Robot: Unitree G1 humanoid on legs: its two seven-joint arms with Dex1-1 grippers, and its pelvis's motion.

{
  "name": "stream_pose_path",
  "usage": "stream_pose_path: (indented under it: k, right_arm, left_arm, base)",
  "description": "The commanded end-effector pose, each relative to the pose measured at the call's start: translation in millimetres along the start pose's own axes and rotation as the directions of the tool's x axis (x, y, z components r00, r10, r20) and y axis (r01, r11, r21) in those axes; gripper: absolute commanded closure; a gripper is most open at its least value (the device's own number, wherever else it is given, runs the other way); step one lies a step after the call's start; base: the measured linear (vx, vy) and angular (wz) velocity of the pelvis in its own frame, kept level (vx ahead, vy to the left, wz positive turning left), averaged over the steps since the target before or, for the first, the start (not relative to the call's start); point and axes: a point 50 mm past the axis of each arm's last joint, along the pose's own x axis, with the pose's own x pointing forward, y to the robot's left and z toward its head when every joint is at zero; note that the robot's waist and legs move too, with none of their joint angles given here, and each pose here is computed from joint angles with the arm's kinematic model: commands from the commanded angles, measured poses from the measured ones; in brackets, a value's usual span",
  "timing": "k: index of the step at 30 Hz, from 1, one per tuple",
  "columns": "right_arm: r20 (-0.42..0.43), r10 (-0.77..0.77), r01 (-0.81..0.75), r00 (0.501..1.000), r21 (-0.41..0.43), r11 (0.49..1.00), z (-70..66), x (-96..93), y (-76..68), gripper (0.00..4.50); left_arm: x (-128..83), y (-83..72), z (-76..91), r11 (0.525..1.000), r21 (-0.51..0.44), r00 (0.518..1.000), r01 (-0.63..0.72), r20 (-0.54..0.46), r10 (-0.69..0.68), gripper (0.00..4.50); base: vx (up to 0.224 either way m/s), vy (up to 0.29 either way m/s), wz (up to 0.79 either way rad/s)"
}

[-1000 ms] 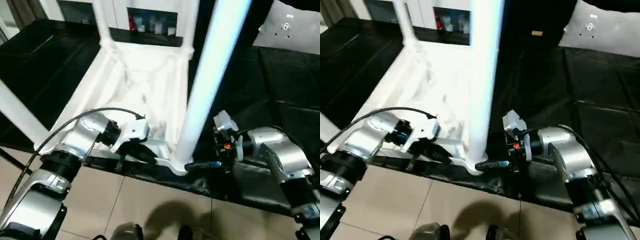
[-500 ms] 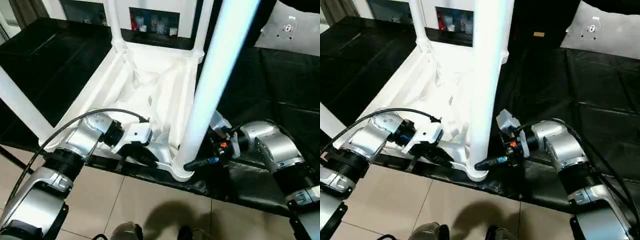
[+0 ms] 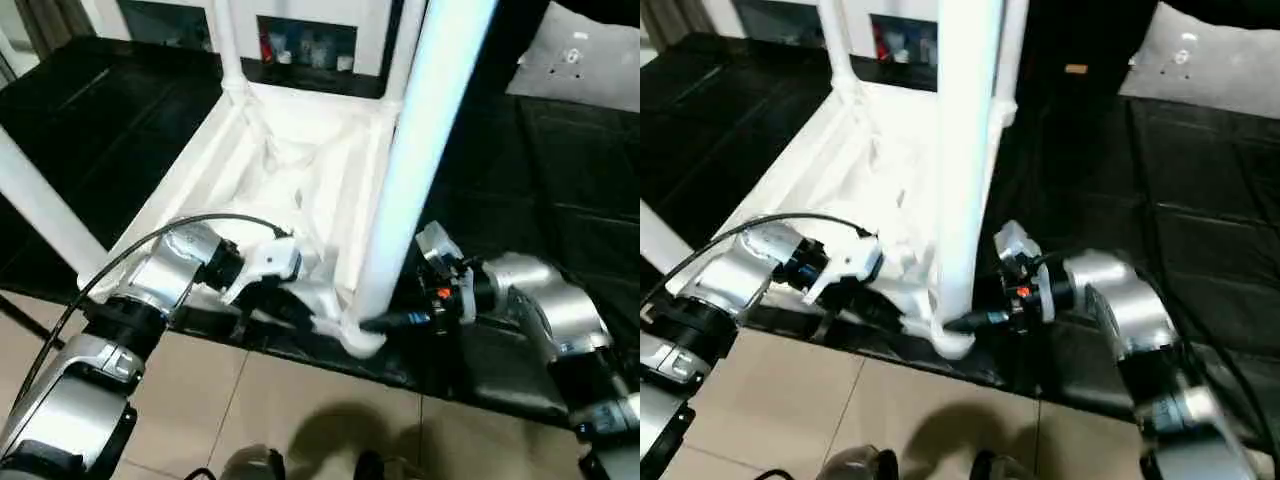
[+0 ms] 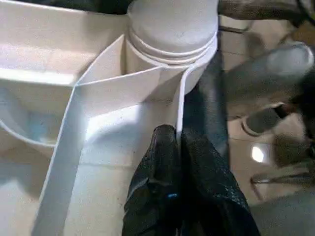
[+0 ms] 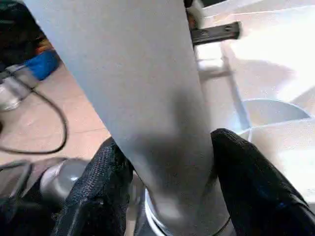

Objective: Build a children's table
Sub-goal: Rotate leg to tighten

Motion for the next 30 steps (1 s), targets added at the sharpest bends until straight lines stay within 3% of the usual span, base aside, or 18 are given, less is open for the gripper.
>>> stream_pose_path:
  k: [1, 6, 10, 11, 13, 14, 16, 20, 21, 24, 27, 28, 30]
  right_arm:
    - [0.086, -0.056, 0.057, 0.995, -0.01, 0.998, 10.6, 26.0, 3.5, 2.31]
    - [0.13, -0.342, 0.338, 0.931, 0.052, 0.94, 13.4, 44.9, -5.2, 2.37]
    - [0.131, -0.58, 0.568, 0.804, 0.118, 0.814, 17.3, 57.0, -17.0, 2.41]
    - [0.131, -0.58, 0.568, 0.804, 0.118, 0.814, 17.3, 57.0, -17.0, 2.43]
    - [0.122, -0.698, 0.684, 0.706, 0.14, 0.716, 19.4, 62.7, -24.3, 2.45]
    - [0.121, -0.722, 0.704, 0.682, 0.157, 0.692, 19.8, 64.4, -25.7, 2.46]
    - [0.086, -0.818, 0.801, 0.569, 0.171, 0.574, 20.5, 71.3, -30.3, 2.48]
    - [0.091, -0.844, 0.83, 0.528, 0.158, 0.536, 21.0, 73.8, -29.2, 2.48]
    - [0.1, -0.853, 0.835, 0.513, 0.17, 0.523, 19.4, 70.3, -28.4, 1.98]
    - [0.111, -0.861, 0.846, 0.497, 0.161, 0.509, 15.2, 58.7, -29.3, 1.79]
    - [0.122, -0.856, 0.843, 0.502, 0.151, 0.516, 12.6, 50.4, -30.1, 1.48]
    - [0.147, -0.827, 0.814, 0.542, 0.156, 0.56, 10.7, 40.7, -28.9, 1.39]
    - [0.161, -0.807, 0.794, 0.569, 0.149, 0.59, 9.9, 35.3, -27.5, 1.26]
  left_arm:
    - [15.9, 5.7, 9.1, 0.993, -0.055, 0.992, -0.104, 0.063, 0.107, 4.5]
    - [23.4, 16.2, 14.8, 0.947, -0.165, 0.953, -0.275, 0.081, 0.291, 4.5]
    - [31.6, 26.6, 24.6, 0.884, -0.23, 0.898, -0.408, 0.074, 0.434, 4.5]
    - [31.6, 26.6, 24.6, 0.884, -0.23, 0.898, -0.408, 0.074, 0.434, 4.5]
    - [37.6, 31.4, 29.8, 0.842, -0.256, 0.862, -0.475, 0.058, 0.504, 4.5]
    - [39.8, 32.1, 31.4, 0.834, -0.261, 0.855, -0.487, 0.053, 0.516, 4.5]
    - [51.0, 35.1, 40.6, 0.786, -0.285, 0.811, -0.549, 0.045, 0.583, 4.5]
    - [56.3, 34.7, 44.4, 0.772, -0.284, 0.796, -0.569, 0.045, 0.603, 4.5]
    - [55.7, 34.1, 44.1, 0.772, -0.273, 0.796, -0.574, 0.039, 0.605, 4.5]
    - [51.0, 32.5, 39.5, 0.781, -0.253, 0.803, -0.571, 0.026, 0.595, 4.5]
    - [47.0, 31.3, 35.5, 0.791, -0.239, 0.812, -0.563, 0.019, 0.584, 4.5]
    - [41.7, 29.9, 30.8, 0.808, -0.218, 0.825, -0.547, 0.02, 0.564, 4.5]
    - [39.0, 28.8, 28.6, 0.822, -0.201, 0.837, -0.532, 0.026, 0.547, 4.5]
  base:
    - [0.0, 0.0, 0.0]
    - [0.0, 0.0, 0.0]
    - [0.0, 0.0, 0.0]
    - [0.0, 0.0, 0.0]
    - [0.0, 0.0, 0.0]
    - [0.0, 0.0, 0.0]
    - [0.0, 0.0, 0.0]
    - [0.0, 0.0, 0.0]
    - [0.0, 0.0, 0.0]
    - [0.0, 0.0, 0.0]
    - [0.0, 0.0, 0.0]
    - [0.0, 0.0, 0.0]
    - [0.0, 0.0, 0.0]
